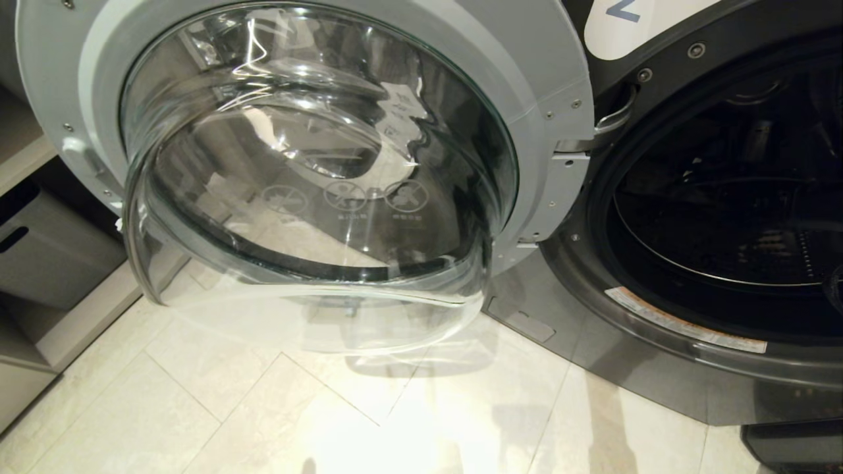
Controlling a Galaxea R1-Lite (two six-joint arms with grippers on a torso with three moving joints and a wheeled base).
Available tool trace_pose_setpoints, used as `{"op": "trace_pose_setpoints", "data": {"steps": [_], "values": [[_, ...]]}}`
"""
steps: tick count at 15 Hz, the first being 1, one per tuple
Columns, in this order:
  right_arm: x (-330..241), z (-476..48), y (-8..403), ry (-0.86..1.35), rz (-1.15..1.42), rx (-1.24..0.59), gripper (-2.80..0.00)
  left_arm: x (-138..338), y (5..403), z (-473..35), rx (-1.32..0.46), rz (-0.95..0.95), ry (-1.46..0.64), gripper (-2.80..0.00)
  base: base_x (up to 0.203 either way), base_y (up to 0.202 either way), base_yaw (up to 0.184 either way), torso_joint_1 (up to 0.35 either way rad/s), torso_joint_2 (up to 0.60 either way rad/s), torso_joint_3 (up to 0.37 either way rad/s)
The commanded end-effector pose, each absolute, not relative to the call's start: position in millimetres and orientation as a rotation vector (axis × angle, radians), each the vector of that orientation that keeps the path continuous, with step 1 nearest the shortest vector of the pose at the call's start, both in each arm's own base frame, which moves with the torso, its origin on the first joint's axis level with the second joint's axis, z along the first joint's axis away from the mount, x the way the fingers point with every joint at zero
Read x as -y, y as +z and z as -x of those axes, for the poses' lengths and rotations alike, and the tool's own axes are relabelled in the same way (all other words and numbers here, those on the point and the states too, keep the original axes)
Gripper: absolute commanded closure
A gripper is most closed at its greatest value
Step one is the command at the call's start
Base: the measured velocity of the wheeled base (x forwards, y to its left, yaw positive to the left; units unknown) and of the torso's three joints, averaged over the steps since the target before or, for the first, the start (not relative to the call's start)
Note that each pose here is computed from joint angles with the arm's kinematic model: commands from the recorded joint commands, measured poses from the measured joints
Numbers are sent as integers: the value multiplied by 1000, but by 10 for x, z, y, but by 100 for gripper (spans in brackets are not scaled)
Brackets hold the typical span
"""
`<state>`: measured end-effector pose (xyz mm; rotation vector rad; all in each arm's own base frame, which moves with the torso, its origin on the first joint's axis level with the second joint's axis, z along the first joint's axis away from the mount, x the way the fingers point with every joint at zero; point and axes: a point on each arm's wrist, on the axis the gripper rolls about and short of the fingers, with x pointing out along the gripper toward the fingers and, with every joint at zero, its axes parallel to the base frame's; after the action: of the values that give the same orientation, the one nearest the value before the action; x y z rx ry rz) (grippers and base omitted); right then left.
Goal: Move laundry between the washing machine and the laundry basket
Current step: Pick a cloth and place it into the basket
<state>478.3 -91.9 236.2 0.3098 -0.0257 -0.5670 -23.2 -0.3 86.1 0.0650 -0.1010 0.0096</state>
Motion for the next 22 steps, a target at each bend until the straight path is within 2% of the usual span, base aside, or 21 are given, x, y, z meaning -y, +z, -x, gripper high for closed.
{"op": "trace_pose_setpoints", "data": {"steps": [1,6,22], "values": [[996,-4749,2409,-589,-315,50,-280,3,751,199,61,-66,8,0,0,0,0,0,0,0],[1316,-4648,2445,-662,-302,65,-280,3,751,199,61,-65,8,0,0,0,0,0,0,0],[1226,-4663,2389,-636,-239,-7,-280,1,754,200,66,-14,12,0,0,0,0,0,0,0]]}}
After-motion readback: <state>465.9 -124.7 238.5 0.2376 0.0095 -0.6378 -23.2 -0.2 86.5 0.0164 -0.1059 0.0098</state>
